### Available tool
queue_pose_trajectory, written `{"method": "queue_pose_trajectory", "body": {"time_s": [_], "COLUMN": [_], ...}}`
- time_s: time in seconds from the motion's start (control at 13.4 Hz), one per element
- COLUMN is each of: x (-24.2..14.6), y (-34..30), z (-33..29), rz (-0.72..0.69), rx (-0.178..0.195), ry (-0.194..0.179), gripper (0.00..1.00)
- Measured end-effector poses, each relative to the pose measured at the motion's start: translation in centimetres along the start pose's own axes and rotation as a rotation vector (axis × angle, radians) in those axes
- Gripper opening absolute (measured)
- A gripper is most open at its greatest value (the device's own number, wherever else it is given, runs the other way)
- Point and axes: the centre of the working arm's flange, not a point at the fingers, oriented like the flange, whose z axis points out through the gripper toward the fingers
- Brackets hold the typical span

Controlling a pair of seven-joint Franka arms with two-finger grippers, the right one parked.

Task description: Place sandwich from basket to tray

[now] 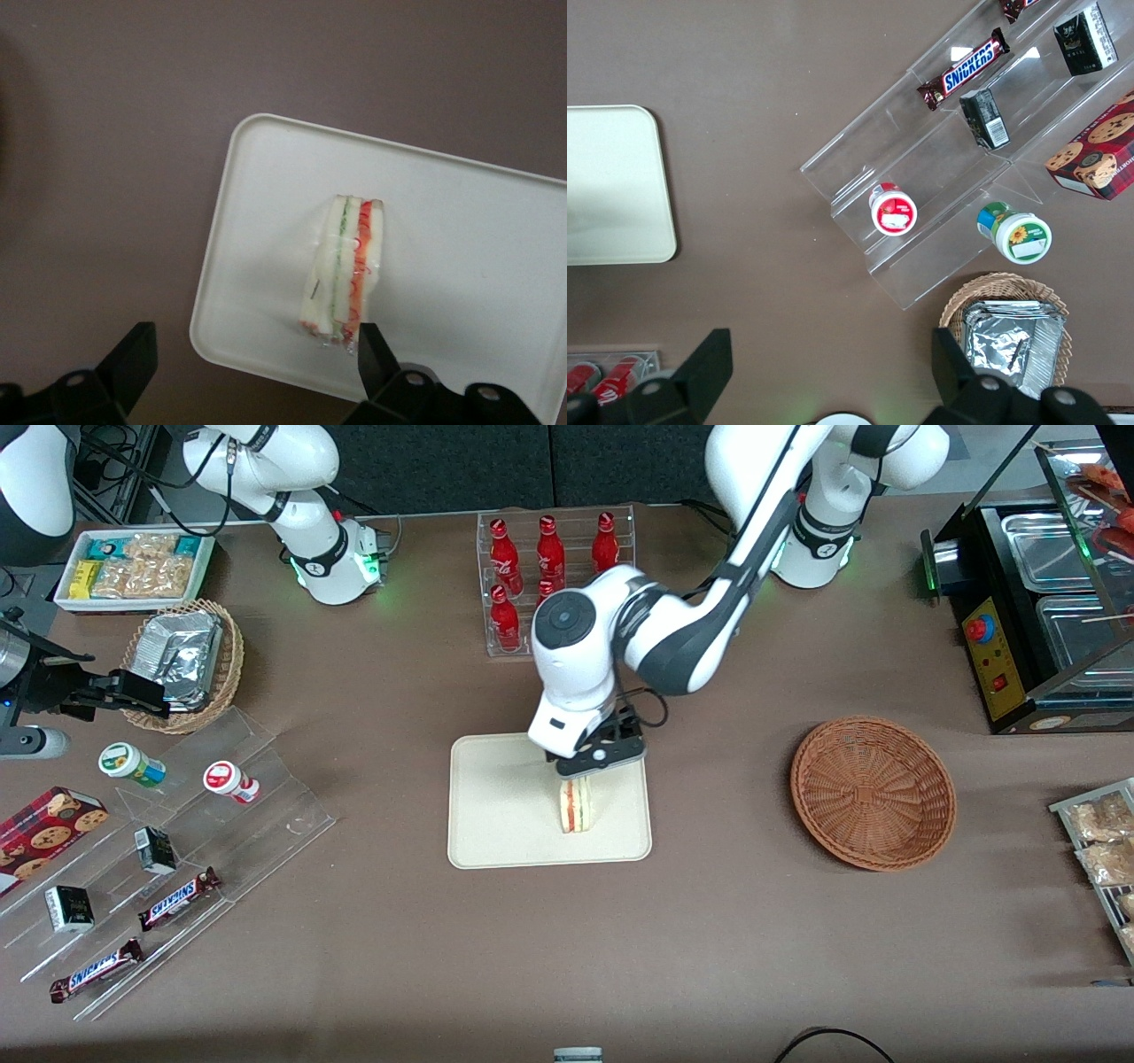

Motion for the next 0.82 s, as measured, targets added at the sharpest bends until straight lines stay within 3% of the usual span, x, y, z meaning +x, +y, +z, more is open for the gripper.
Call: {"method": "queue_pose_trajectory", "body": {"time_s": [0.37,0.6,0.82], "x": [6.3,8.1,9.8], "y": [-10.6,-18.0,-25.7], "z": [-10.0,-15.8,-20.4], "rz": [-0.15,-0.111,-0.066], "rx": [0.057,0.085,0.059], "ry": [-0.032,-0.068,-0.106], "gripper": [1.0,1.0,1.0]}}
